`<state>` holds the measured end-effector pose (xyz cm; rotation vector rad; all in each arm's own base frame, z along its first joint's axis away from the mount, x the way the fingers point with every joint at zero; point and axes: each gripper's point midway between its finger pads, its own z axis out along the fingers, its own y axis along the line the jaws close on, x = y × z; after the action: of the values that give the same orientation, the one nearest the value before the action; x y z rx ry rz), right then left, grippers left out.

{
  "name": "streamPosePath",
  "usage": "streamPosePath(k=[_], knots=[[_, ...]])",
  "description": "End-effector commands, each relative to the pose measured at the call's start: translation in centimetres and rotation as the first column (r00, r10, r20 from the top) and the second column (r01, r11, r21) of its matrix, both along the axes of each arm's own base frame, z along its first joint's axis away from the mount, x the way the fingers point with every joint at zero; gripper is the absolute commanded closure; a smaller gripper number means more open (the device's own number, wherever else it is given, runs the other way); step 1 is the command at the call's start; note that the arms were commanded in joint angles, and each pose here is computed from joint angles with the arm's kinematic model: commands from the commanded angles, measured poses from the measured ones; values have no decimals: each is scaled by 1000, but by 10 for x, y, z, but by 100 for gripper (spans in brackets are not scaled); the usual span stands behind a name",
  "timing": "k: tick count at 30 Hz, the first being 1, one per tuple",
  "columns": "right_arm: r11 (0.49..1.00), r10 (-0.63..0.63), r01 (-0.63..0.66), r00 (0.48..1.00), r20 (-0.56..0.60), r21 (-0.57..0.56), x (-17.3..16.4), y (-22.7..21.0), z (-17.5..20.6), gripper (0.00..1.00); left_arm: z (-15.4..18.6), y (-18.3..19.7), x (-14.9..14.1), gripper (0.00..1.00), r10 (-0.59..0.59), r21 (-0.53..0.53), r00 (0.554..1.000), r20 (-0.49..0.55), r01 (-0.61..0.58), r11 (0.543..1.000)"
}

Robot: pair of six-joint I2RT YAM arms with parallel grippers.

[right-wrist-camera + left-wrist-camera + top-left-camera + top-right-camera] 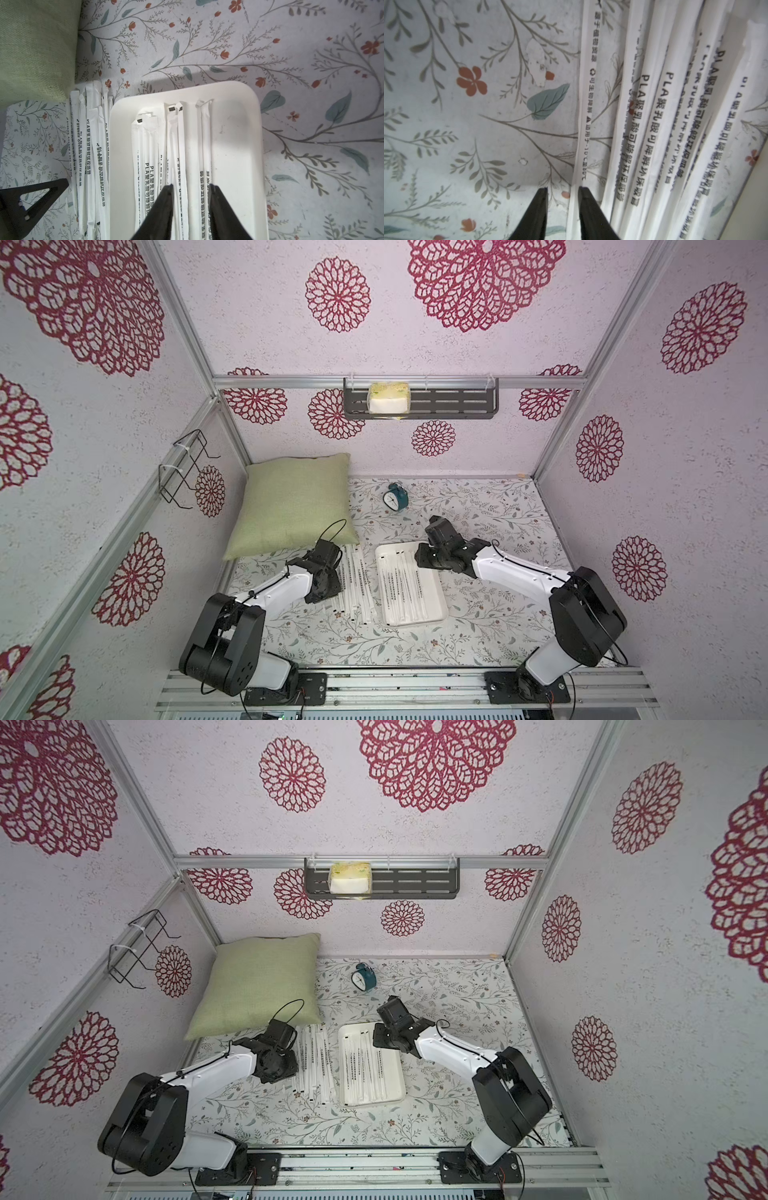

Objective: Put the straws into the storage box
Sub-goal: Pick up the straw from the center of the board, then place the straw in the storage box.

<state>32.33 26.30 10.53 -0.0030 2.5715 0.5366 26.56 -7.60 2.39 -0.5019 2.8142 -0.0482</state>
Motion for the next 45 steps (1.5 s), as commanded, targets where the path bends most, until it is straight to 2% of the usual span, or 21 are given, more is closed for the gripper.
streamPosePath(k=[1, 7, 11, 17, 23, 26, 29, 31, 33, 37, 39, 44, 45], knots=[[1000, 2, -3, 1000, 13, 28, -1, 3, 7, 66, 6, -6, 18, 65, -7, -1, 999, 32, 7, 1000], [999, -8, 7, 1000, 18, 32, -3, 0, 8, 66, -21, -2, 7, 71, -11, 34, 999, -45, 13, 999], [999, -8, 7, 1000, 25, 35, -2, 1, 12, 66, -18, 5, -7, 77, 9, 57, 998, -60, -5, 998], [999, -2, 1, 999, 39, 37, 3, 5, 18, 66, -8, -8, -30, 89, 22, 6, 999, -43, -22, 1000], [1000, -1, 1, 999, 49, 12, 4, 0, 22, 67, 21, -18, -57, 93, 54, 5, 998, -14, -54, 999], [1000, -19, 18, 998, 57, 10, 6, -9, 27, 67, 57, -29, -63, 94, 49, 34, 998, 44, -51, 998], [998, -59, 57, 996, 74, 26, 12, -25, 36, 67, 104, -64, -56, 96, -10, 38, 990, 138, 5, 999], [995, -99, 96, 991, 94, 38, 19, -42, 42, 67, 128, -109, -40, 96, -85, -6, 975, 206, 88, 996], [990, -137, 132, 985, 103, 51, 26, -58, 45, 67, 137, -158, -23, 96, -170, -38, 956, 241, 184, 982], [977, -209, 202, 970, 124, 67, 35, -91, 52, 68, 129, -251, 14, 98, -279, -135, 920, 274, 324, 936], [972, -231, 223, 963, 136, 67, 36, -104, 57, 68, 118, -282, 24, 98, -307, -156, 916, 258, 353, 923], [971, -239, 230, 960, 149, 70, 34, -120, 62, 68, 80, -309, 29, 99, -283, -199, 939, 198, 321, 926], [972, -235, 227, 961, 146, 67, 33, -121, 61, 68, 57, -309, 27, 99, -283, -180, 947, 154, 309, 934]])
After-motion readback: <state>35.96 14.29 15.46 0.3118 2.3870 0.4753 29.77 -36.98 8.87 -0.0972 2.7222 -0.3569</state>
